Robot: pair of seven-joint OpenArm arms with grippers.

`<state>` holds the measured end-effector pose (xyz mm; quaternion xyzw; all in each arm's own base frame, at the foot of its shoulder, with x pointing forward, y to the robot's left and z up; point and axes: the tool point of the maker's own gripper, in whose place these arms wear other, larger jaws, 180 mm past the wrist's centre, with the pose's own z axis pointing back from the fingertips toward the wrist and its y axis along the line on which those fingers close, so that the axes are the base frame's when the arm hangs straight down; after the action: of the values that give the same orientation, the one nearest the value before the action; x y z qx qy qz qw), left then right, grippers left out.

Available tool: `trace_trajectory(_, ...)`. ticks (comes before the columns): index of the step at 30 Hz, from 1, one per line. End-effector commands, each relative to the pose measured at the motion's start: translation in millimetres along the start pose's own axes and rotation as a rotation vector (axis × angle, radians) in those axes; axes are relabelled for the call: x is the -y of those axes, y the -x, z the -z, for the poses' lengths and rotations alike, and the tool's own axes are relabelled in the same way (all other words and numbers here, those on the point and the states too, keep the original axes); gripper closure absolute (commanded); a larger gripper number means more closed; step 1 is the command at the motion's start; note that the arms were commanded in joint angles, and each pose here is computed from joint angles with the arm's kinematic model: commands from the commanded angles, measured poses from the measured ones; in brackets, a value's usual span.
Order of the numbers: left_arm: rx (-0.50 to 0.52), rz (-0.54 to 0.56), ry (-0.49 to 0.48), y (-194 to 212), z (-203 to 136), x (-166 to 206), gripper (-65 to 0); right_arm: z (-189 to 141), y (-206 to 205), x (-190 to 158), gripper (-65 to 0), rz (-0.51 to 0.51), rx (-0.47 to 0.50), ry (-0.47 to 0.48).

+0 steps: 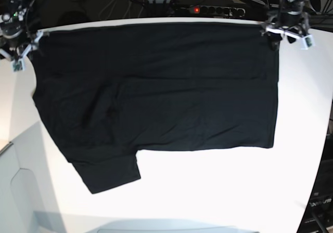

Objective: Fold the T-shirt properly
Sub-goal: 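Lay the shirt flat and open both grippers at its collar edge, then move both grippers to the hem corners of the shirt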

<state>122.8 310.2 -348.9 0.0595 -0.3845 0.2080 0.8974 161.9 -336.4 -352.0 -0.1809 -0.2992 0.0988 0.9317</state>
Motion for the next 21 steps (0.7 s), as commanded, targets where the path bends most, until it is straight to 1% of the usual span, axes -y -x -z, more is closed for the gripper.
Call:
trace_trajectory(1, 0.051, 0.011, -0.010, -15.5, -3.9, -3.7, -39.8, -3.5, -9.2, 11.1, -33.3, -0.014, 0.029, 0.027)
trace_trajectory(5, 0.154, -0.012, -0.026, -50.5, 1.2, -6.1, -39.8, 5.5, -48.3, 18.2, -33.3, 0.016, 0.125, 0.046)
trace_trajectory(8, 0.257, -0.042, -0.010, -86.4, 10.2, 3.0, -39.9, 19.9, -94.2, 10.8, -33.3, 0.029, 0.223, 0.016)
trace_trajectory(11, 0.350, -0.073, 0.025, -119.9, 16.2, 17.4, -39.9, 39.8, -131.5, 2.0, -33.3, 0.028, 0.272, -0.018)
trace_trajectory(13, 0.407, -0.100, 0.050, -141.3, 20.6, 26.8, -39.9, 57.0, -155.5, -2.2, -33.3, 0.014, 0.278, -0.028)
trace_trajectory(15, 0.436, -0.136, 0.076, -155.9, 30.7, 34.7, -39.9, 75.3, -175.4, -6.4, -33.3, 0.021, 0.275, -0.052)
trace_trajectory(17, 0.443, -0.159, 0.097, -166.6, 46.5, 44.6, -39.9, 96.5, -197.2, -13.6, -33.3, 0.037, 0.267, -0.098)
trace_trajectory(21, 0.412, -0.086, 0.081, -182.9, 86.4, 62.4, -39.9, 125.9, -240.7, -19.0, -33.6, 0.083, 0.330, -0.161)
